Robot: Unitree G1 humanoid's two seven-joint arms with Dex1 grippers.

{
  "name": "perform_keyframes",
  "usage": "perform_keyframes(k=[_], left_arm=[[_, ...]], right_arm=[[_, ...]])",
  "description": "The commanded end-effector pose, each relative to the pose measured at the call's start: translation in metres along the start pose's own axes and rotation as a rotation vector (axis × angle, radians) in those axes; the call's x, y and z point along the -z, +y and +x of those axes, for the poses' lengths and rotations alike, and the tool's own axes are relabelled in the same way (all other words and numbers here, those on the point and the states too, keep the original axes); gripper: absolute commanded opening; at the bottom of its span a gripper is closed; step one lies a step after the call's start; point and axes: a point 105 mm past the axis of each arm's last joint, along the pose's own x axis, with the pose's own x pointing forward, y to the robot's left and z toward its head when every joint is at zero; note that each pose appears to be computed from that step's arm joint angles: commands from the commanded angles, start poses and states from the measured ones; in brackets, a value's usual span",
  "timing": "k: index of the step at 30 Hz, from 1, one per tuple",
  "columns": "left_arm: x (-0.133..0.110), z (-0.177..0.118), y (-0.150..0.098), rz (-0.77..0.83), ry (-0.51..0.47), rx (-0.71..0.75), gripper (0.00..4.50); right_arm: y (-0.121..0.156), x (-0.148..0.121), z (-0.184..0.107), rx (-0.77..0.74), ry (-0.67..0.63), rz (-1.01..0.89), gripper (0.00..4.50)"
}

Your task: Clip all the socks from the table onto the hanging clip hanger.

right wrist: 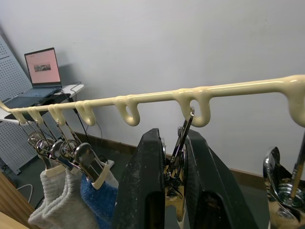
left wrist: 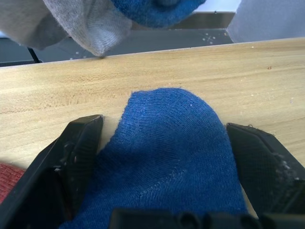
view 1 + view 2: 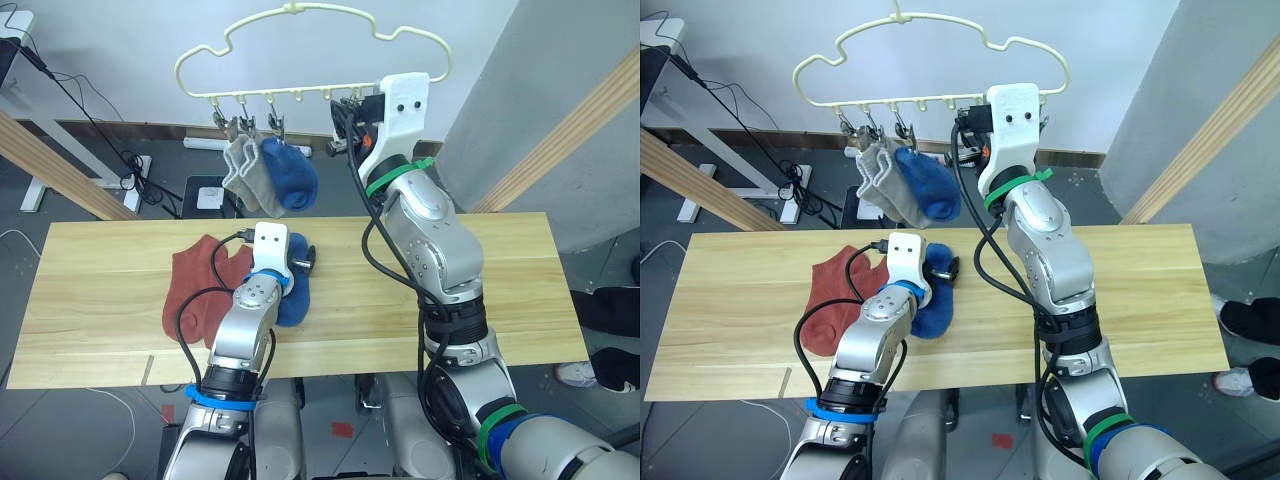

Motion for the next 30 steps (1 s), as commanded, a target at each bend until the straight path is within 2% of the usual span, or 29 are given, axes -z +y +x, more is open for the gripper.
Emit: perform_keyframes(k=[1, 10, 13, 16, 21, 26, 30], left_arm=[[0.012, -0.003, -0.007, 0.01, 0.041, 0.027, 3.37], [0.012, -0.009, -0.007, 0.001, 0.032, 0.022, 0.9], [-0.007, -0.01, -0.016, 0.015, -0.068, 0.068, 0.08], [-0.055, -0.014, -0.036, 0.1, -0.303, 0.174, 0.0], [-0.106, -0.022, -0.053, 0.218, -0.562, 0.236, 0.0], [-0.138, -0.024, -0.058, 0.278, -0.729, 0.221, 0.0], [-0.145, -0.023, -0.061, 0.301, -0.784, 0.209, 0.0]], right_arm=[[0.008, -0.018, -0.003, -0.024, -0.066, 0.001, 0.18], [0.008, -0.021, -0.003, -0.024, -0.076, -0.014, 0.18], [0.008, -0.021, -0.003, -0.024, -0.076, -0.016, 0.18], [0.007, -0.022, -0.004, -0.022, -0.074, -0.019, 0.18], [0.005, -0.025, -0.007, -0.018, -0.072, -0.018, 0.18], [0.006, -0.027, -0.008, -0.022, -0.066, -0.008, 0.18], [0.007, -0.027, -0.008, -0.025, -0.062, 0.001, 0.18]])
